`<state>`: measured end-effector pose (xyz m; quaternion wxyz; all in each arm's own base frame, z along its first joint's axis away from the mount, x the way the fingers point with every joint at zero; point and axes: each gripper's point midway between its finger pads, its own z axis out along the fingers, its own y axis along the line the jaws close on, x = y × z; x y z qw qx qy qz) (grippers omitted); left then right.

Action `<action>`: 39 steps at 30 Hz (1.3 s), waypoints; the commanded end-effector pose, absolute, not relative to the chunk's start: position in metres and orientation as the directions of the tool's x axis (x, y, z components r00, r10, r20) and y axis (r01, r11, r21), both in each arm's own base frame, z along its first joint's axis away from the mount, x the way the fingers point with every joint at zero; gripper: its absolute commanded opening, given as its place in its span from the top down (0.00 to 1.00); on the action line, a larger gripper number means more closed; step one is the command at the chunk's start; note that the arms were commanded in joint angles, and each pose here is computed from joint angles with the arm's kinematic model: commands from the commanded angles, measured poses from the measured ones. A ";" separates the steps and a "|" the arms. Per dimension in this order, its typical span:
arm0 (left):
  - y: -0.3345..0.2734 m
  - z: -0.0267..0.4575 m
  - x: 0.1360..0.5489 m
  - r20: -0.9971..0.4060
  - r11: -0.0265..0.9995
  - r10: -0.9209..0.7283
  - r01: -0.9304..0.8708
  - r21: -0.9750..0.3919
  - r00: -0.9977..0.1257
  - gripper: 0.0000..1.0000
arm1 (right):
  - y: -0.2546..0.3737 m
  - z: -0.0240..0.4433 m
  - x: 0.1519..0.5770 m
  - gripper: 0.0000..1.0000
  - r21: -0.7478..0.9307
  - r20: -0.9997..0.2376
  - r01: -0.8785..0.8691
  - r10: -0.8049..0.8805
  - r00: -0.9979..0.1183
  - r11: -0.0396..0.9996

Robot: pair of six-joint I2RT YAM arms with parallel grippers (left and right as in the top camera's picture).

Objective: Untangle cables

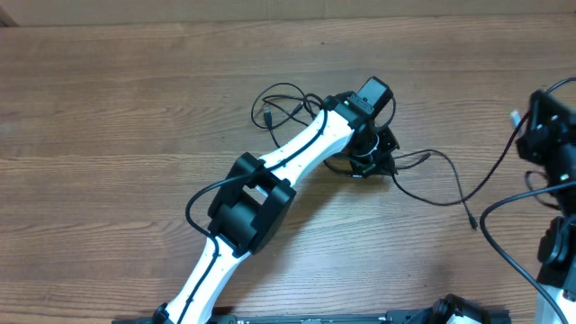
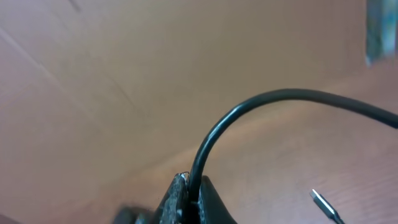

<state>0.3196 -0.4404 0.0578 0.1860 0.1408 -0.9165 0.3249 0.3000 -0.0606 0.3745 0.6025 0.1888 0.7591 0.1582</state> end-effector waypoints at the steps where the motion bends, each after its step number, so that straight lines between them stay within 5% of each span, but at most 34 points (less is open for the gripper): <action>1: -0.441 0.107 0.350 0.238 0.710 -0.041 -0.196 -0.676 -0.970 0.96 | -0.060 0.361 0.300 0.96 0.461 -0.837 0.138 0.481 -0.260 0.877; 14: -0.405 0.237 0.351 -0.305 0.586 0.249 0.393 -0.708 -0.919 0.96 | -0.020 0.283 0.323 0.96 0.680 -0.547 0.083 0.579 -0.604 0.729; 26: -0.359 0.256 0.335 -0.370 0.562 0.372 0.523 -0.640 -0.852 0.96 | 0.006 0.257 0.329 0.96 0.810 -0.351 0.066 0.571 -0.742 0.583; 31: -0.364 0.266 0.322 -0.504 0.378 0.494 0.698 -0.609 -0.708 0.96 | 0.025 0.256 0.328 0.96 0.816 -0.335 0.047 0.538 -0.774 0.576; 39: -0.357 0.262 0.312 -0.552 0.295 0.572 0.780 -0.552 -0.607 0.96 | 0.061 0.253 0.339 0.96 0.837 -0.307 0.010 0.484 -0.819 0.547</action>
